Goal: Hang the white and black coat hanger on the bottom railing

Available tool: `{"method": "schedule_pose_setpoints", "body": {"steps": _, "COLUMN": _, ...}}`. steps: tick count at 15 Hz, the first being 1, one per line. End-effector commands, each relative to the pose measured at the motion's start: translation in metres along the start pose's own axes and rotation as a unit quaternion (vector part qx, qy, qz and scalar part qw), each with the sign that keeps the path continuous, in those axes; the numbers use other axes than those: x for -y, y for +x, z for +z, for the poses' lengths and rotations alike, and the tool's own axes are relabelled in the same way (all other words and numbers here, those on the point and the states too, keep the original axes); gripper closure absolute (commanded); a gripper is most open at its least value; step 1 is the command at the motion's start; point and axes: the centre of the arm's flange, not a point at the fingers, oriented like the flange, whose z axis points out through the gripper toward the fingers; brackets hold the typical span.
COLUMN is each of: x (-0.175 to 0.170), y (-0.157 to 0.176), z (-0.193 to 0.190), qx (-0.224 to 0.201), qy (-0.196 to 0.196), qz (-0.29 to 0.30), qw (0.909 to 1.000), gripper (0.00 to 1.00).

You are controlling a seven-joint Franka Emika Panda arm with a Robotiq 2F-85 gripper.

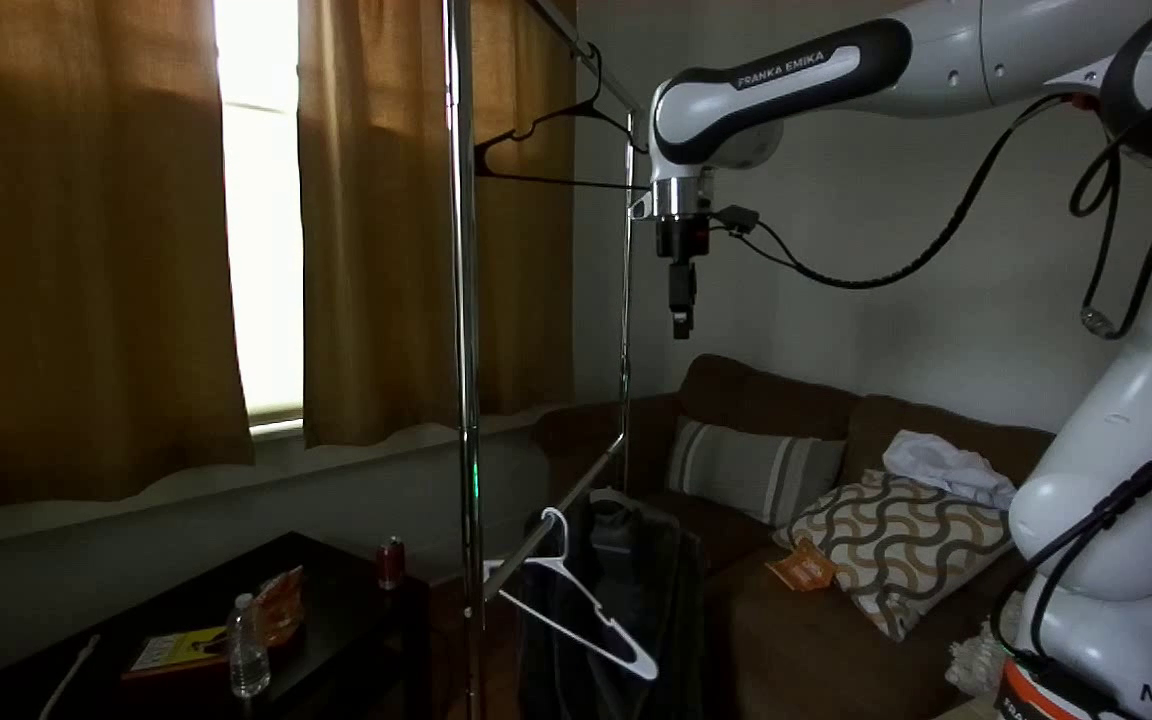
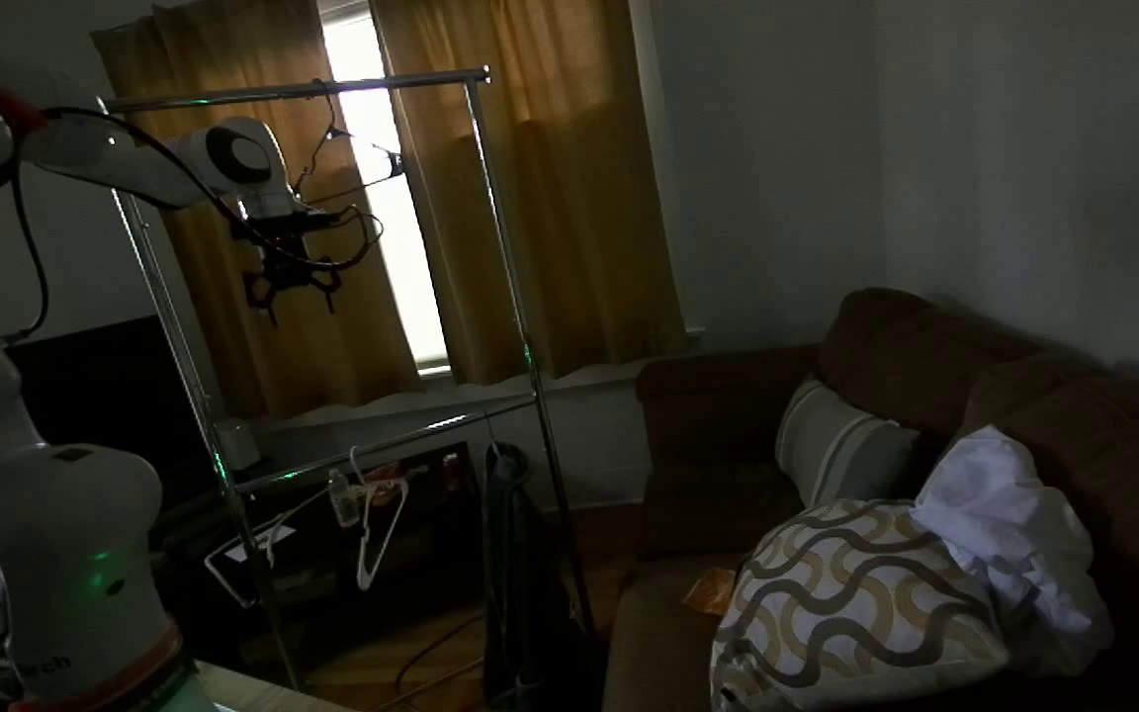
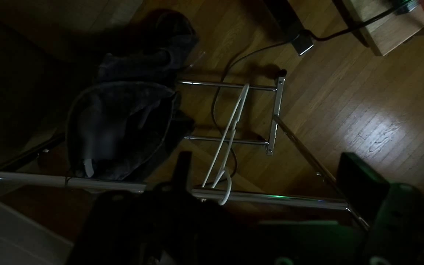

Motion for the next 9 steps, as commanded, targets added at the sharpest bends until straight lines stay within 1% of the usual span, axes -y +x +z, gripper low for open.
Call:
{"method": "schedule_pose_setpoints", "body": {"steps": 1, "x": 0.000, "y": 0.000, "z": 0.000, "qx": 0.000, "qy": 0.000, "qz": 0.000, "qw": 1.0000, "gripper": 0.00}}
{"method": "schedule_pose_setpoints", "body": {"steps": 2, "x": 0.000, "y": 0.000, "z": 0.000, "qx": 0.000, "qy": 0.000, "qz": 0.000, "qw": 1.0000, "gripper": 0.00}}
{"method": "schedule_pose_setpoints", "body": {"steps": 3, "x": -0.005, "y": -0.017, "z": -0.014, "qx": 0.006, "qy": -0.021, "qz": 0.022, "qw": 0.9995, "gripper": 0.00}}
{"method": "schedule_pose_setpoints", "body": {"steps": 4, "x": -0.011, "y": -0.034, "z": -0.028, "qx": 0.003, "qy": -0.032, "qz": 0.028, "qw": 0.9991, "gripper": 0.00}}
{"method": "schedule_pose_setpoints", "body": {"steps": 5, "x": -0.016, "y": -0.053, "z": -0.046, "qx": 0.010, "qy": -0.048, "qz": 0.031, "qw": 0.9983, "gripper": 0.00}}
{"method": "schedule_pose_setpoints", "body": {"steps": 6, "x": -0.022, "y": -0.070, "z": -0.056, "qx": 0.013, "qy": -0.060, "qz": 0.034, "qw": 0.9975, "gripper": 0.00}}
{"method": "schedule_pose_setpoints", "body": {"steps": 8, "x": -0.028, "y": -0.105, "z": -0.089, "qx": 0.027, "qy": -0.076, "qz": 0.035, "qw": 0.9961, "gripper": 0.00}}
{"method": "schedule_pose_setpoints", "body": {"steps": 9, "x": -0.034, "y": -0.121, "z": -0.099, "qx": 0.027, "qy": -0.086, "qz": 0.036, "qw": 0.9952, "gripper": 0.00}}
